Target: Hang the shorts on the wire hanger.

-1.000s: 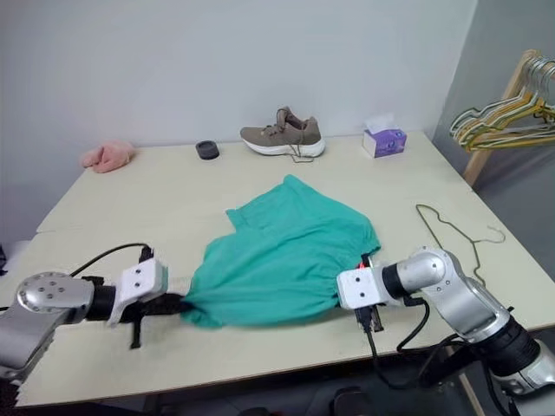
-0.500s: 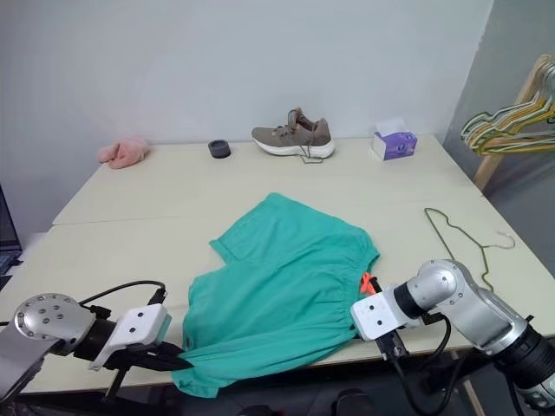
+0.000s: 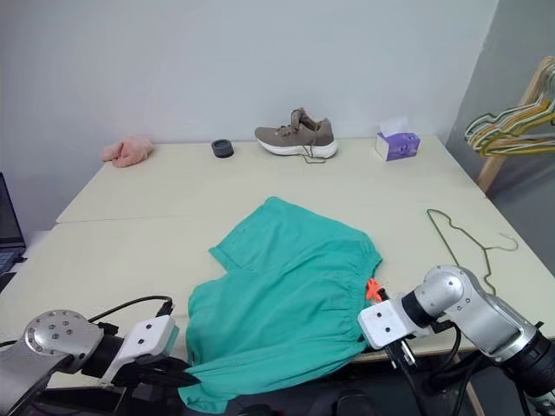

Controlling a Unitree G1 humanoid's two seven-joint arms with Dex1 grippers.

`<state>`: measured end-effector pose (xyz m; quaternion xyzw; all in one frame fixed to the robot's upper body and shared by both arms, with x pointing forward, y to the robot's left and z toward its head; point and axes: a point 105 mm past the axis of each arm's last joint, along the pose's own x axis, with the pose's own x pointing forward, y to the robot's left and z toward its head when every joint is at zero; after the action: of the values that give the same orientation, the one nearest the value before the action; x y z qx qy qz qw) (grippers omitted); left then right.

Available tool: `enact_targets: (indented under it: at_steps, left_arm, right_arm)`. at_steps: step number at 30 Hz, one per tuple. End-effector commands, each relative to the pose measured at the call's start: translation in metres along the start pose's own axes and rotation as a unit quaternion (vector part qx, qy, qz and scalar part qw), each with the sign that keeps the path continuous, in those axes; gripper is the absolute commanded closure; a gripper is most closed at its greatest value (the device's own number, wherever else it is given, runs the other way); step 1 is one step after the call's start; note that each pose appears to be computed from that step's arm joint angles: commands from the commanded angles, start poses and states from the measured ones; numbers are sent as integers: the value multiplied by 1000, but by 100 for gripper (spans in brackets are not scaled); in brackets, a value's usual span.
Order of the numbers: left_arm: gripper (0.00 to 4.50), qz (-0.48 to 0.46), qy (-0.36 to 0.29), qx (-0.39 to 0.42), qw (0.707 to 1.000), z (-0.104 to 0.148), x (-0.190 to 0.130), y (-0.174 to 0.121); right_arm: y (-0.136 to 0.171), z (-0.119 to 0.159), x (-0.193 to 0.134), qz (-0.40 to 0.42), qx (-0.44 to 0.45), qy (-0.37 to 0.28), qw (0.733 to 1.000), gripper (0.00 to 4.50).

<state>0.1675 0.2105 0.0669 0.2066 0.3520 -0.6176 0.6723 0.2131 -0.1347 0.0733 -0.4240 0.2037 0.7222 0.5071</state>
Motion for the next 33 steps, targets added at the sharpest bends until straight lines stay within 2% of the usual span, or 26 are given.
enact_targets:
  at_steps: [1, 5, 8, 10, 13, 16, 18, 20, 22, 23, 26, 31, 33]
  left_arm:
    - [322, 19, -5, -4, 1000, 3, -7, 5]
    - [191, 29, -10, -4, 1000, 3, -9, 8]
    - [98, 41, -43, -3, 998, 14, -10, 12]
    - [45, 56, -91, -1, 994, 32, -11, 19]
    - [45, 68, -139, -5, 988, 51, -13, 25]
    - [45, 94, -177, 7, 980, 71, -13, 39]
    - [45, 102, -193, 10, 976, 80, -13, 44]
    - [45, 124, -224, 25, 966, 98, -15, 58]
    - [45, 131, -246, 34, 960, 113, -17, 68]
    - [45, 131, -252, 33, 958, 118, -17, 72]
    - [3, 117, -264, 47, 956, 134, -15, 76]
    - [3, 113, -267, 95, 952, 154, -12, 79]
    - [3, 109, -267, 108, 951, 159, -12, 78]
  right_arm:
    - [-6, -3, -14, -15, -9, 17, 1000, 267]
    - [-5, 1, -18, -21, -7, 1, 1000, 120]
    - [-6, 7, -27, -48, 27, -37, 998, 14]
    - [-11, 3, -41, -106, 87, -67, 988, 0]
    - [-16, -9, -62, -186, 163, -88, 965, 0]
    - [-23, -26, -92, -298, 255, -130, 911, 0]
    - [-24, -35, -104, -343, 290, -144, 882, 0]
    - [-27, -65, -124, -447, 356, -138, 809, 0]
    - [-24, -99, -138, -538, 420, -95, 725, 0]
    - [-23, -108, -142, -562, 435, -79, 699, 0]
    - [-22, -126, -142, -583, 470, -55, 660, 0]
    - [-20, -158, -147, -608, 515, -21, 604, 0]
    - [-17, -170, -144, -605, 534, -11, 590, 0]
